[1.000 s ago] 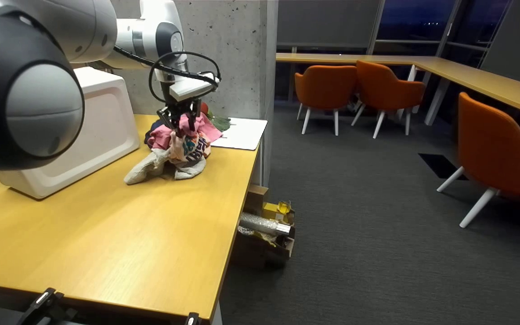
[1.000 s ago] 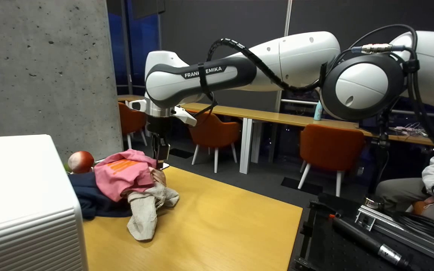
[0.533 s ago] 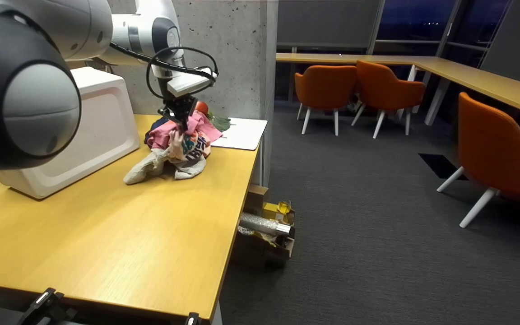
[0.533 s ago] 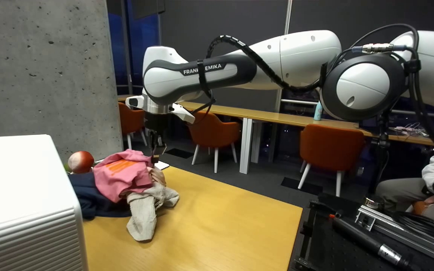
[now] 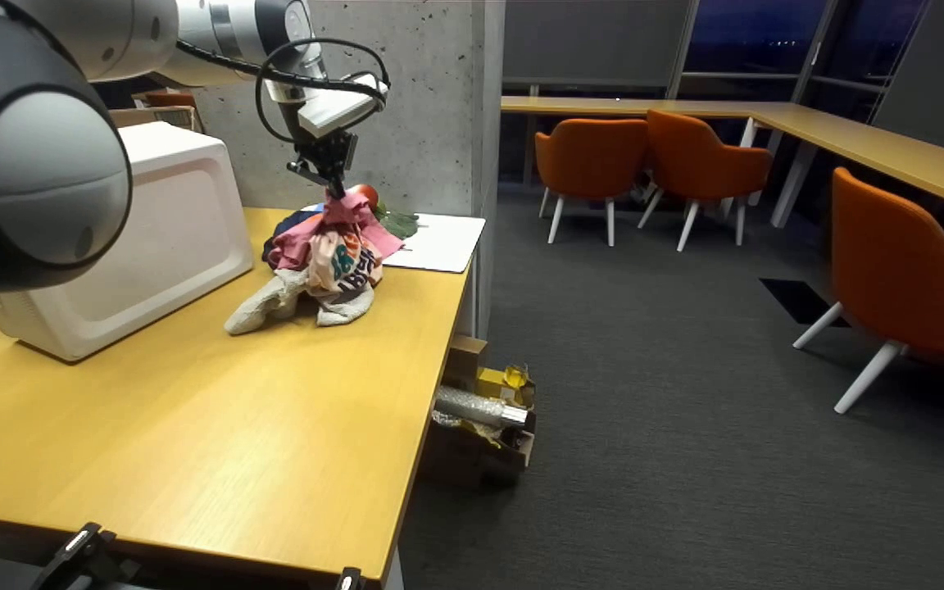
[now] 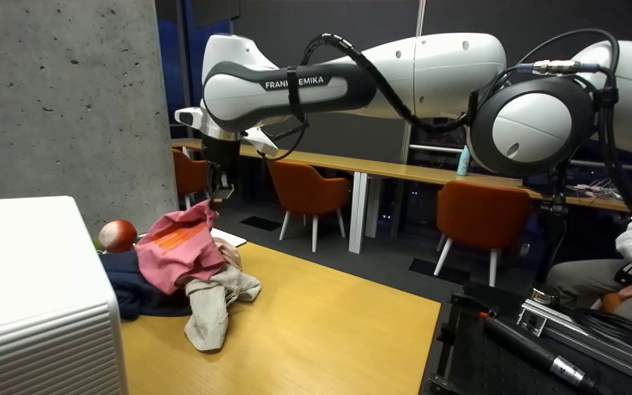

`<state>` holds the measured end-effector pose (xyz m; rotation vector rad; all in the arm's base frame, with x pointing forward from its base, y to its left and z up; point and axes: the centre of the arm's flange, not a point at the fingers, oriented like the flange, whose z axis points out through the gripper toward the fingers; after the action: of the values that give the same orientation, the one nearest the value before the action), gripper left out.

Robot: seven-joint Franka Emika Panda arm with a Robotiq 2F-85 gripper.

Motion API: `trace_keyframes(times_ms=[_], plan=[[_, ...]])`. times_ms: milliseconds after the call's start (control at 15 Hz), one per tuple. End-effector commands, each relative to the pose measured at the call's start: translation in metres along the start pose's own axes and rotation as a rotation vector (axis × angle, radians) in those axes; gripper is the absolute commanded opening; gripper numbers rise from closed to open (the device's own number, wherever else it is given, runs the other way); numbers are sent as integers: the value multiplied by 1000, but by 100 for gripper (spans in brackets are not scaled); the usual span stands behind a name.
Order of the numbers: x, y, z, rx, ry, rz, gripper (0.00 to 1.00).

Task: Put the pink t-shirt over the storage container.

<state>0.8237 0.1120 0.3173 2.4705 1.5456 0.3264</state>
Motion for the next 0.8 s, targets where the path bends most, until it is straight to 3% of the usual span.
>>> trace_keyframes(times_ms=[0,533,733], plan=[[49,57,-35,-102,-2,-36,1],[105,37,-160,-256,90,-104,1],[135,25,-197,-277,122,-142,1]])
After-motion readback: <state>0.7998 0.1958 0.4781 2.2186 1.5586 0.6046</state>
